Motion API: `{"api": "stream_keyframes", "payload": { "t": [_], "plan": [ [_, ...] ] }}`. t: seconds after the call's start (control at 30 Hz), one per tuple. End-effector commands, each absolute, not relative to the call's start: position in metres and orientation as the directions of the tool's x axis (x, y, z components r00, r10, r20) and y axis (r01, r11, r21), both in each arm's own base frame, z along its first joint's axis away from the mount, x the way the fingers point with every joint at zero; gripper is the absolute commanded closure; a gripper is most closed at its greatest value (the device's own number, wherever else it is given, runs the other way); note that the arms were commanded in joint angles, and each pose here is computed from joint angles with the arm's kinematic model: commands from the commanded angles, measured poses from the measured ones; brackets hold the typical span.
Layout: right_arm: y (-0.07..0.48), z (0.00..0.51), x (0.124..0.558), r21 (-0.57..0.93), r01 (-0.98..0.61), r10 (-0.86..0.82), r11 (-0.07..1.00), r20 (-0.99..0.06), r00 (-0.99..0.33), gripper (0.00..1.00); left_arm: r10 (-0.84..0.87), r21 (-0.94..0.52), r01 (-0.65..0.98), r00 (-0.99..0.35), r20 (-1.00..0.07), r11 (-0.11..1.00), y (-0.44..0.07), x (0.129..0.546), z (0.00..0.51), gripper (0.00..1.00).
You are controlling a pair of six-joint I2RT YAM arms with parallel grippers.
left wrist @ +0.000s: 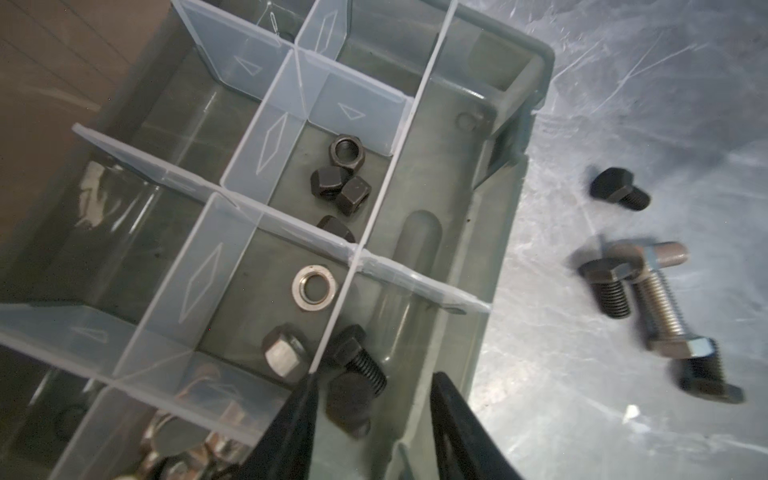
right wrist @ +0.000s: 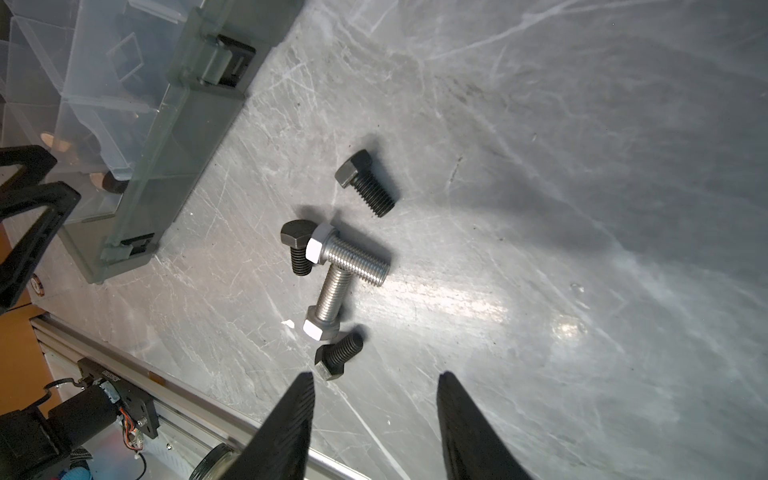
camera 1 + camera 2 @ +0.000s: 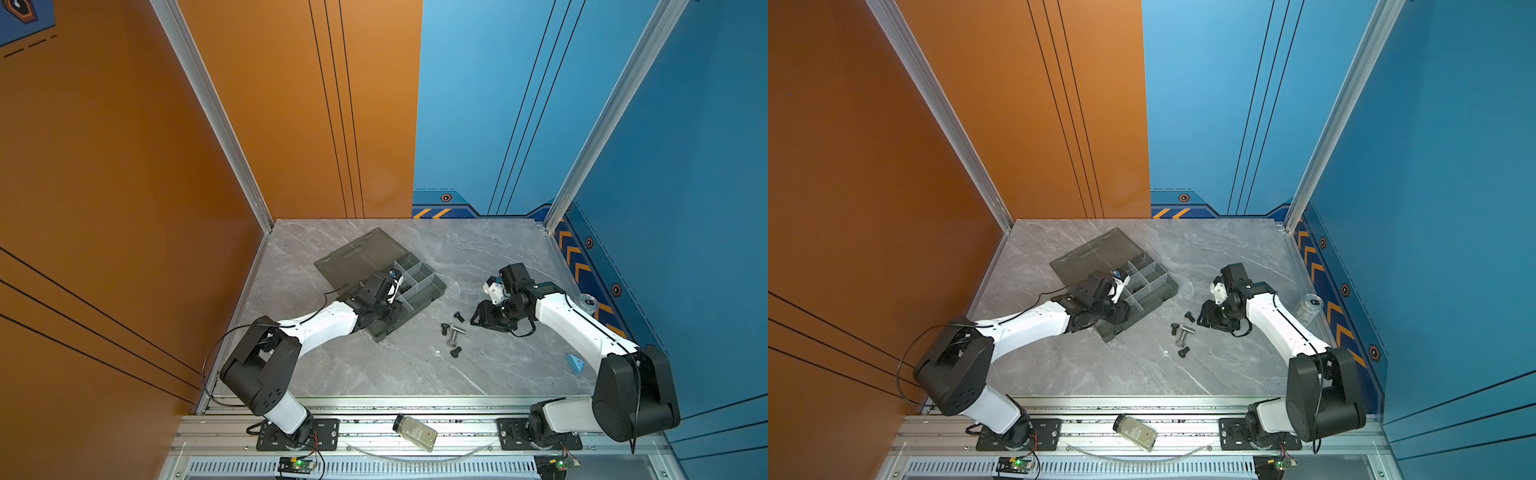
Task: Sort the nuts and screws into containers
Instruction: 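Open the left gripper to release the black bolt, then move the left gripper back down over the bolt pile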
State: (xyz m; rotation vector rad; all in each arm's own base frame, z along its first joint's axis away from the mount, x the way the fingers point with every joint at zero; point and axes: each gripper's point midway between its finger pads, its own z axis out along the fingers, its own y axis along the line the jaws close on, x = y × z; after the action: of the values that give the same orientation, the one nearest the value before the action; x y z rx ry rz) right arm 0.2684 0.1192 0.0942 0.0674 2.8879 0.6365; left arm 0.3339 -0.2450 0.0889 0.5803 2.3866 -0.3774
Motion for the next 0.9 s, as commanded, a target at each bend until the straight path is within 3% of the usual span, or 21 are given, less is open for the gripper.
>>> {"api": "stream_keyframes", "payload": {
  "t": [0.0, 0.37, 0.87],
  "plan": [
    [0.117, 0.093, 0.262, 0.417, 0.003, 0.072, 0.909, -0.15, -0.986, 0.49, 0.31, -0.106, 0.512, -0.658, -0.686, 0.852, -0.249, 0.329, 0.103, 0.46],
    [0.112, 0.091, 0.263, 0.395, 0.014, 0.079, 0.918, -0.15, -0.985, 0.49, 0.299, -0.112, 0.548, -0.603, -0.739, 0.829, -0.301, 0.291, 0.141, 0.36],
    [0.109, 0.087, 0.261, 0.4, 0.026, 0.09, 0.916, -0.143, -0.986, 0.49, 0.191, -0.169, 0.379, -0.745, -0.639, 0.91, -0.344, 0.28, 0.095, 0.21]
  ]
}}
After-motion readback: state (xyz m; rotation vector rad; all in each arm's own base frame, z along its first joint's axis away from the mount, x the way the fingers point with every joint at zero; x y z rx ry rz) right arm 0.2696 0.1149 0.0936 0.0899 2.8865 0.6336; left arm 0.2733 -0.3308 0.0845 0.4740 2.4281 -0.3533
